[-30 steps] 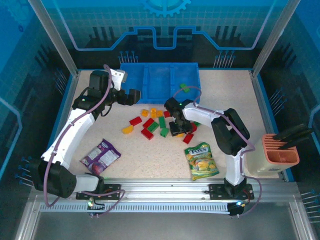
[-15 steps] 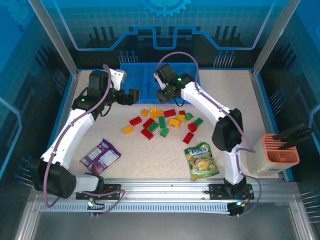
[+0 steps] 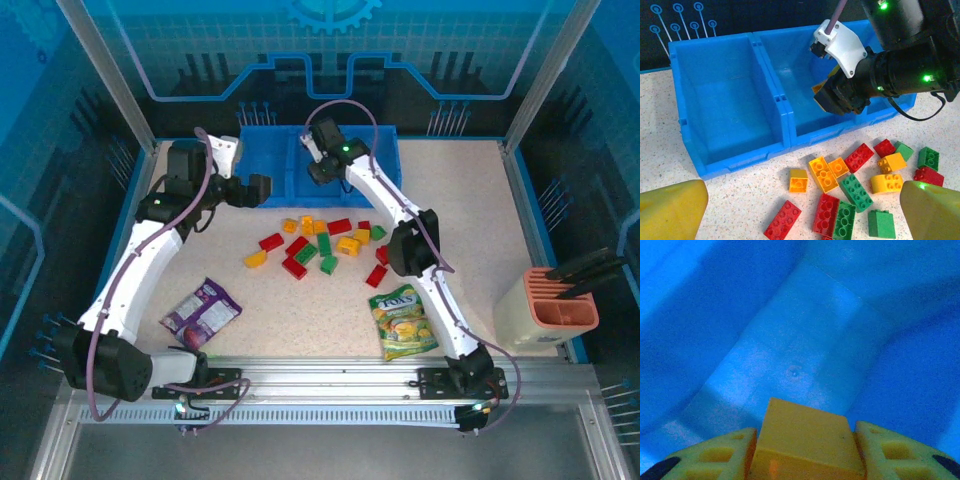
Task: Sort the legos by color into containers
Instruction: Place the lego in the container.
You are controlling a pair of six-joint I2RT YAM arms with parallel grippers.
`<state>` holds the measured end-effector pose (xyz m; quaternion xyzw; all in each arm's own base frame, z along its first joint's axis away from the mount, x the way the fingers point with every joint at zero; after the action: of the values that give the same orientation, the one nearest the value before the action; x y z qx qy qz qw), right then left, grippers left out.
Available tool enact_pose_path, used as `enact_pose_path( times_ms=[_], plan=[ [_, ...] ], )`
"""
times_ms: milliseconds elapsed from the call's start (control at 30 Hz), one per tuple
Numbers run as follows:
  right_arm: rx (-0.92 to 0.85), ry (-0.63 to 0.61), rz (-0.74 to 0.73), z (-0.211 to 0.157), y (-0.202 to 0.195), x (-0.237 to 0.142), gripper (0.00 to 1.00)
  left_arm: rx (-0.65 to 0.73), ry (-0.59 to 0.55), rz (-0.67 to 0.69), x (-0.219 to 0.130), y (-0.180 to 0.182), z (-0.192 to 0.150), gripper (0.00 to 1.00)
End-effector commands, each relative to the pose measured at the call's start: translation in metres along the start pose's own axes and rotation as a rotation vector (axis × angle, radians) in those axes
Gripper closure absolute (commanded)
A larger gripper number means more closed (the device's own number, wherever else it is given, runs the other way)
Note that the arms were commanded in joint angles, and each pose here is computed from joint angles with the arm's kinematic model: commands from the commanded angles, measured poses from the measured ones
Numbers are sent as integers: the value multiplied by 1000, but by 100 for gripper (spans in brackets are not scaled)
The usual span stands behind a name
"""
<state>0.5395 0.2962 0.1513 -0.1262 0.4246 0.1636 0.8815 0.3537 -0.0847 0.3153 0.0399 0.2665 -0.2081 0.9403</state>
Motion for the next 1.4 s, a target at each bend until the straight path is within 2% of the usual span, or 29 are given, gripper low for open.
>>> enact_pose_path(
  times_ms=[0, 267, 567, 767, 933, 1067, 1200, 1267, 1367],
  plan=[
    [-39, -54, 40, 10, 4, 6, 67, 13, -39, 3, -9, 1, 7, 0],
    [-161, -21, 1, -9, 8, 40, 63, 13, -22, 5, -5, 2, 5, 1],
    [-212, -19, 16, -13, 12, 47, 59, 17, -17, 13, -5, 3, 3, 1],
    [-214, -37, 23, -7, 14, 40, 46, 16, -18, 15, -5, 4, 4, 1],
    [-211, -93, 38, 12, 19, 13, 37, 17, -21, 20, -6, 5, 5, 1],
    [-197, -153, 77, 30, 28, -28, 37, 22, -13, 19, -8, 4, 7, 1],
    [-182, -149, 50, 33, 26, -59, 50, 24, -29, 26, -12, 5, 10, 0],
    [-152, -127, 6, 29, 20, -77, 48, 20, -35, 17, -13, 3, 12, 1],
    [63, -46, -79, 12, -7, -116, 52, 18, -38, 17, -15, 3, 12, 1]
  ],
)
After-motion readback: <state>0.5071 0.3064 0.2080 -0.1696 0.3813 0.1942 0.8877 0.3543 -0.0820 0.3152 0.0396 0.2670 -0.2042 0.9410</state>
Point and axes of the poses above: each hand's point on the last joint's axis, 136 mm out from that joint toward the fingers, its own x axis out along the fingers, its own y axis along the line the jaws close on, z = x × y, the point moved 4 cm from there along -x, back along the fingers, and after that the axes turned 10 degrees about x, right-handed, at the moved point
